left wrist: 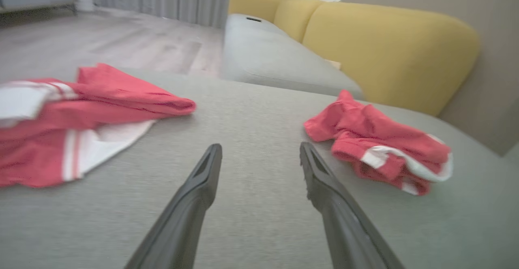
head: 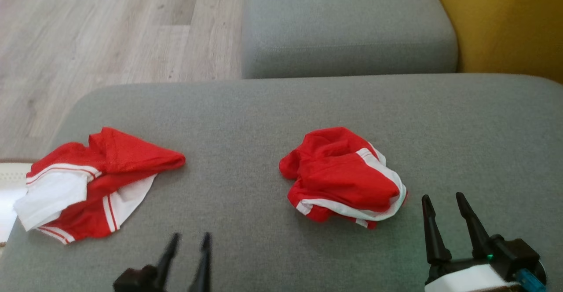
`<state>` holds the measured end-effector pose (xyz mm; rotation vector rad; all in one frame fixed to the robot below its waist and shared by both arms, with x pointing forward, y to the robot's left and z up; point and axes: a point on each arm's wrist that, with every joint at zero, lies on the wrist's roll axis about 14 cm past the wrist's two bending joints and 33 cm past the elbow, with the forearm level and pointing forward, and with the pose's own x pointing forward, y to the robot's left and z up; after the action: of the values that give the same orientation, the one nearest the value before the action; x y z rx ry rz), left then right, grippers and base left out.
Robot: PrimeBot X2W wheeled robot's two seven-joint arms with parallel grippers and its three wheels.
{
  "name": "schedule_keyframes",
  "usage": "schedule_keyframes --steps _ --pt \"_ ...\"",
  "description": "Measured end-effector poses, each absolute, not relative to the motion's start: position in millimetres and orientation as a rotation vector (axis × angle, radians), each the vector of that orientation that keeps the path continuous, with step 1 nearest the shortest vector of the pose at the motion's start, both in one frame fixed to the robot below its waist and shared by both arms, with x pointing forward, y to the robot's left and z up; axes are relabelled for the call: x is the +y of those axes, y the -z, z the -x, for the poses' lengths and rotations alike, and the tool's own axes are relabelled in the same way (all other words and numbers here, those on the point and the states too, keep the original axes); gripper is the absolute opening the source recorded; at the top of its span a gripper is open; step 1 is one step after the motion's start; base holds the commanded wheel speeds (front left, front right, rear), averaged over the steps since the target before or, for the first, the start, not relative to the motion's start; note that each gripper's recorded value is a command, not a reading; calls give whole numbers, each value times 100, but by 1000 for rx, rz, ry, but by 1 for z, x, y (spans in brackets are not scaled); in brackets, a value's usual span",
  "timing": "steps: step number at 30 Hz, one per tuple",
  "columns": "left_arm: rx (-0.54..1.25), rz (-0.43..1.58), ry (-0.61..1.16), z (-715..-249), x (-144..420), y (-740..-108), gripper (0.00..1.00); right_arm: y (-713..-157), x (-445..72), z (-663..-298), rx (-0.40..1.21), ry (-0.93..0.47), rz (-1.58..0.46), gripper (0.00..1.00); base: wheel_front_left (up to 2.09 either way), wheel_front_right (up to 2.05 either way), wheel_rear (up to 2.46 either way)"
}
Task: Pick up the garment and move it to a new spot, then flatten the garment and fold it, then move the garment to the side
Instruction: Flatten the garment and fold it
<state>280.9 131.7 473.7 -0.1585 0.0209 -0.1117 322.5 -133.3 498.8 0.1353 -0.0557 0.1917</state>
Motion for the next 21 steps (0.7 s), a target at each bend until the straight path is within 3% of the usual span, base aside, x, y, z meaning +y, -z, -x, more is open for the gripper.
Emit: schedule_keyframes --steps 6,10,16,21 --pt "147 577 207 -293 88 -453 100 -490 -132 -326 -24 -193 -139 100 0 0 0" --pt "232 748 292 -305 51 -448 100 -488 -128 -330 -15 -203 -140 100 0 0 0" --pt "362 866 445 -315 -7 -449 100 -489 -135 -339 -20 -180 -121 100 0 0 0" --pt "444 851 478 -316 -23 -434 100 -485 -142 -338 -6 -156 -122 100 0 0 0"
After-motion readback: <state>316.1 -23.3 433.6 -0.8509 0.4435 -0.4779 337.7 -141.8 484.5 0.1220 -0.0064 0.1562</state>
